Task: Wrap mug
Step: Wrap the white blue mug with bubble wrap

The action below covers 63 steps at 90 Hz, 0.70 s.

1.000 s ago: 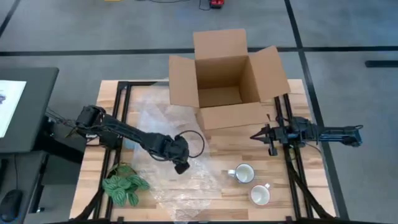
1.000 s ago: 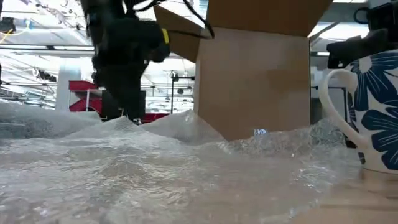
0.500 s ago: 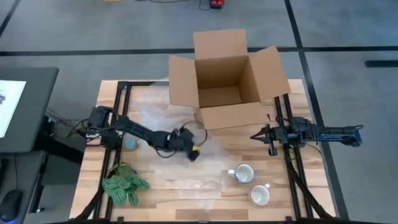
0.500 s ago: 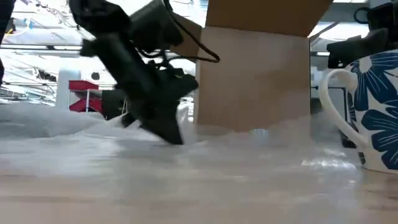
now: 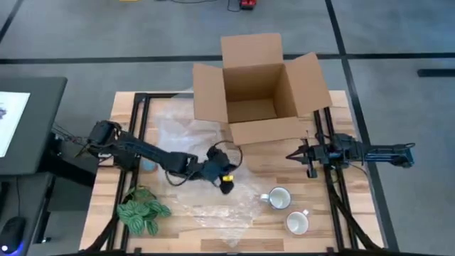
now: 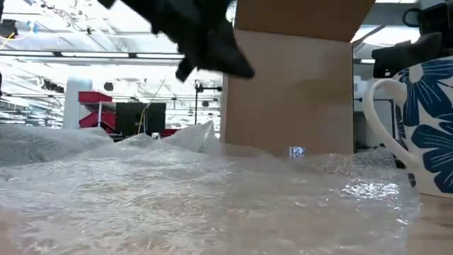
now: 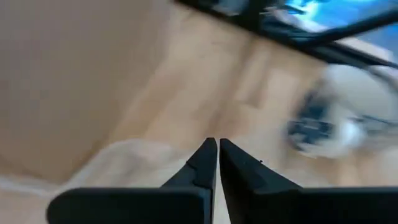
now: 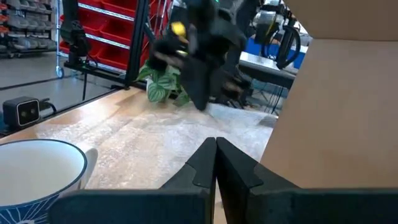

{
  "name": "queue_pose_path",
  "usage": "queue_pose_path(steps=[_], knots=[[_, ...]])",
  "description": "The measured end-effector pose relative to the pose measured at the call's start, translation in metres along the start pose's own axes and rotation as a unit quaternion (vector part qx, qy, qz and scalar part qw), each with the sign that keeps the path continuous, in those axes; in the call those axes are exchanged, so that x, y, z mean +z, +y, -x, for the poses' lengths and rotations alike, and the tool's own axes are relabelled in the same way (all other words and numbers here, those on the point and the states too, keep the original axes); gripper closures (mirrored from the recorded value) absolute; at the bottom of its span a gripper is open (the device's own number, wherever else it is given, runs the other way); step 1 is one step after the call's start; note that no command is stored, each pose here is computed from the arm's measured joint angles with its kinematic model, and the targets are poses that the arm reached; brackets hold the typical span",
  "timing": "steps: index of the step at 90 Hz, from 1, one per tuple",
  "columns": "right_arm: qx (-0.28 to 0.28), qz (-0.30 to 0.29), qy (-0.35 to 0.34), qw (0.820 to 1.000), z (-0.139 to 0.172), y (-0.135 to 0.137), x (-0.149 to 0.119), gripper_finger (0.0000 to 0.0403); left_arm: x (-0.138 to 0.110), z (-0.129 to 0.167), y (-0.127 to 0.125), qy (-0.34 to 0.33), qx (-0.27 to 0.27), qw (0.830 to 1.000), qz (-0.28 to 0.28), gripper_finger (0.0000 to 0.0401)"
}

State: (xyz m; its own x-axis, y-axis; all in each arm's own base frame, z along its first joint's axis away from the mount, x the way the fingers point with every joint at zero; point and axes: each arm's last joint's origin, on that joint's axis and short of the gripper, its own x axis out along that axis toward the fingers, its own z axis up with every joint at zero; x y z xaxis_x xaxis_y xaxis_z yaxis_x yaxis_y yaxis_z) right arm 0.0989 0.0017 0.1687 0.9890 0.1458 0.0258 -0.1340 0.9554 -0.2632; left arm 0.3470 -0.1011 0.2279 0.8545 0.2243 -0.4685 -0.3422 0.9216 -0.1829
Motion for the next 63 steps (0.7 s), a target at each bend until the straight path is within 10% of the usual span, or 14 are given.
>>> queue_pose_path(steps=[45, 63], knots=[[-0.005, 0.08, -0.014, 0.997, 0.0, -0.001, 0.003, 0.0403, -0.057, 0.063, -0.065, 0.018, -0.017, 1.0, 0.005, 0.0401], [-0.002, 0.026, -0.01, 1.0, 0.0, 0.0, 0.002, 0.0403, -0.062, 0.067, -0.064, 0.014, 0.012, 1.0, 0.015, 0.0401]])
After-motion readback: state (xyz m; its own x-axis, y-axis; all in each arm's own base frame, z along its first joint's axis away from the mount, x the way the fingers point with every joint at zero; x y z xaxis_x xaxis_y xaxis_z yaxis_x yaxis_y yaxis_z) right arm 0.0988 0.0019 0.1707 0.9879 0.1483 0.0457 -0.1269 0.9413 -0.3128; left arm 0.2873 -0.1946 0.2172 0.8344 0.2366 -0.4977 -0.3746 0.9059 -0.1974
